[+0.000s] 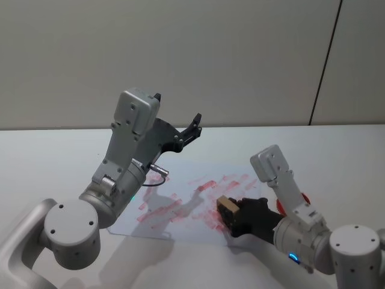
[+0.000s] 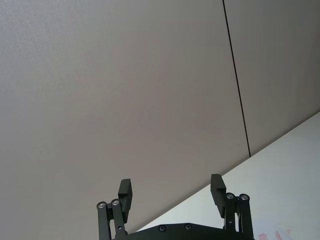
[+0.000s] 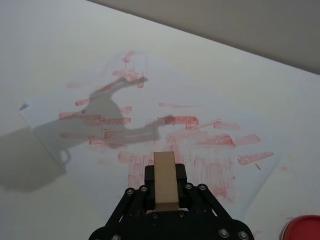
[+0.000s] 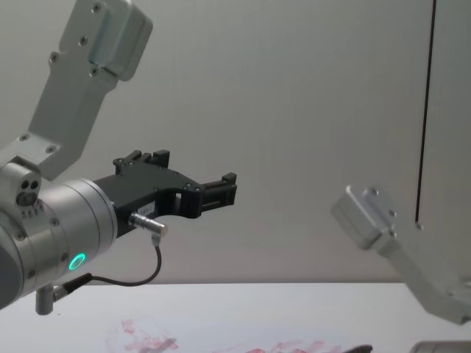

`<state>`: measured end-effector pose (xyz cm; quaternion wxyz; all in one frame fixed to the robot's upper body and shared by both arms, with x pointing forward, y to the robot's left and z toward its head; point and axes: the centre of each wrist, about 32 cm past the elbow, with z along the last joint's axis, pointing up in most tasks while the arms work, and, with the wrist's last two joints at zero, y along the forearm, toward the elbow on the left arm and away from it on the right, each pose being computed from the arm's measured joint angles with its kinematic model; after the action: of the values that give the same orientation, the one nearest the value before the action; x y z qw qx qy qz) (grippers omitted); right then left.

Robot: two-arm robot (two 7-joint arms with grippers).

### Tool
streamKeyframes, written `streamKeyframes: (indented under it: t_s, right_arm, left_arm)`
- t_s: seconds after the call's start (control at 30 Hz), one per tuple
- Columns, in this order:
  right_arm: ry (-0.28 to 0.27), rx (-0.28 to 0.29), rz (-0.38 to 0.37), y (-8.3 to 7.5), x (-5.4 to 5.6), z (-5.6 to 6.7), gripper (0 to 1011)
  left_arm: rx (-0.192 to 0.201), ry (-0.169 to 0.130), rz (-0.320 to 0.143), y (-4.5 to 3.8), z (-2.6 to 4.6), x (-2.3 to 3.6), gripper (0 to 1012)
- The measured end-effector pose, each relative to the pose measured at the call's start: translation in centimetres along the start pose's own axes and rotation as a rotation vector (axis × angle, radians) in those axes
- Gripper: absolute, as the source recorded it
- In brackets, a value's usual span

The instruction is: Use the one hand to pick up the stamp and affix it onto the A4 paper.

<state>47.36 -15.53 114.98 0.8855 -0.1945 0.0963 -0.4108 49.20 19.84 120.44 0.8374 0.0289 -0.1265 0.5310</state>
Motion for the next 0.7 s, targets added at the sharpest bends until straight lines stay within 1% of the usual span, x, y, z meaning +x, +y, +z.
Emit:
streamKeyframes:
  t_s: [0.23, 0.5, 0.7]
  right_arm:
    - [0.024, -0.047, -0.014, 0.26, -0.31, -0.5, 219]
    - [0.039, -0.061, -0.024, 0.41, -0.48, -0.65, 219]
    - [0.054, -0.054, -0.032, 0.47, -0.48, -0.66, 219]
  left_arm:
    - [0.0, 0.0, 0.0, 0.0, 0.0, 0.0, 1001]
    - [0.0, 0.0, 0.0, 0.0, 0.0, 0.0, 1001]
    - [0.0, 0.0, 0.0, 0.0, 0.0, 0.0, 1001]
